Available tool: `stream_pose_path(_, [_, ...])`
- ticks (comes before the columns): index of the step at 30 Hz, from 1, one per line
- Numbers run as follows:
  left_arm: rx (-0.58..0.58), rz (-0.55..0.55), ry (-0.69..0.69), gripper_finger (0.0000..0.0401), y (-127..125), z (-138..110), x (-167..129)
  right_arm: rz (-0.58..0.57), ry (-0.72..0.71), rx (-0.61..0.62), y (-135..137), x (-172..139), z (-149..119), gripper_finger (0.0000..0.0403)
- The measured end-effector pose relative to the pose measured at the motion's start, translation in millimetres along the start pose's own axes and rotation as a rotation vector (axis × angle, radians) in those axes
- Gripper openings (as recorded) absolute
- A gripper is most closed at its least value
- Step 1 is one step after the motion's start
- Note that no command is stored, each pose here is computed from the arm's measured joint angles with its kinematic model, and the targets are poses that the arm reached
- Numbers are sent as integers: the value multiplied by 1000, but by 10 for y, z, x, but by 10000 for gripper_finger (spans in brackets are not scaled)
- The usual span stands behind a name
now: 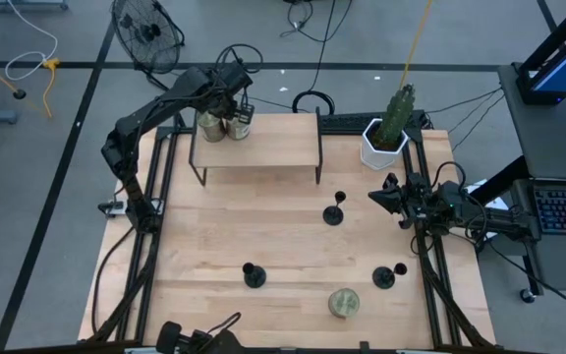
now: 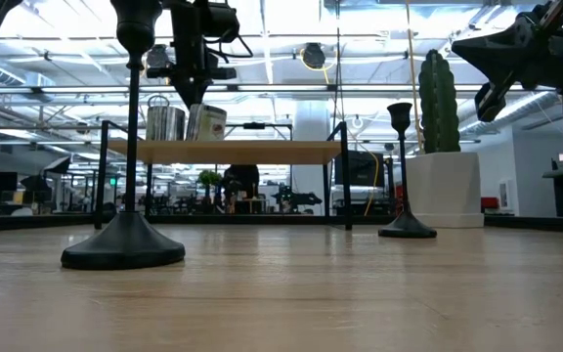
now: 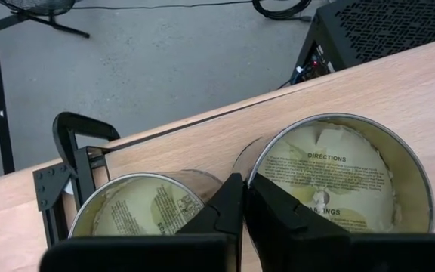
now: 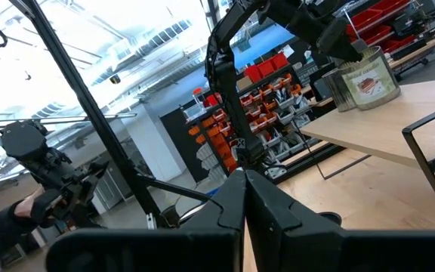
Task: Pick & Place candle stick holders
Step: Put the top green scented candle on the shelf, then put the green scented candle on the shelf
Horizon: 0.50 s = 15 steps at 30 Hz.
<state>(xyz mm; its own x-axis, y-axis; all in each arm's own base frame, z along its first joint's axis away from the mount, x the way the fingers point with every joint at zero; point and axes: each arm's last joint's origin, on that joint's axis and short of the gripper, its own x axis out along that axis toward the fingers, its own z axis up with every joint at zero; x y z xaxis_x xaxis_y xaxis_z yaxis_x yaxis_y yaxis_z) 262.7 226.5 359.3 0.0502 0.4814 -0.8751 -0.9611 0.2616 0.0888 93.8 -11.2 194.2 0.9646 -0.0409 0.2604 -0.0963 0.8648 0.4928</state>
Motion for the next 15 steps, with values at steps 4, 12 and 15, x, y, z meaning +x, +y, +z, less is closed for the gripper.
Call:
stream_pose_path(4, [0,13,-7,41,8,0,-7,0,0,0,0,0,0,2])
stream_pose_path(12, [4,16,-9,99,9,0,-7,0,0,0,0,0,0,2])
stream_pose_path(15, [4,16,-9,112,10,1,-7,0,0,0,0,0,0,2])
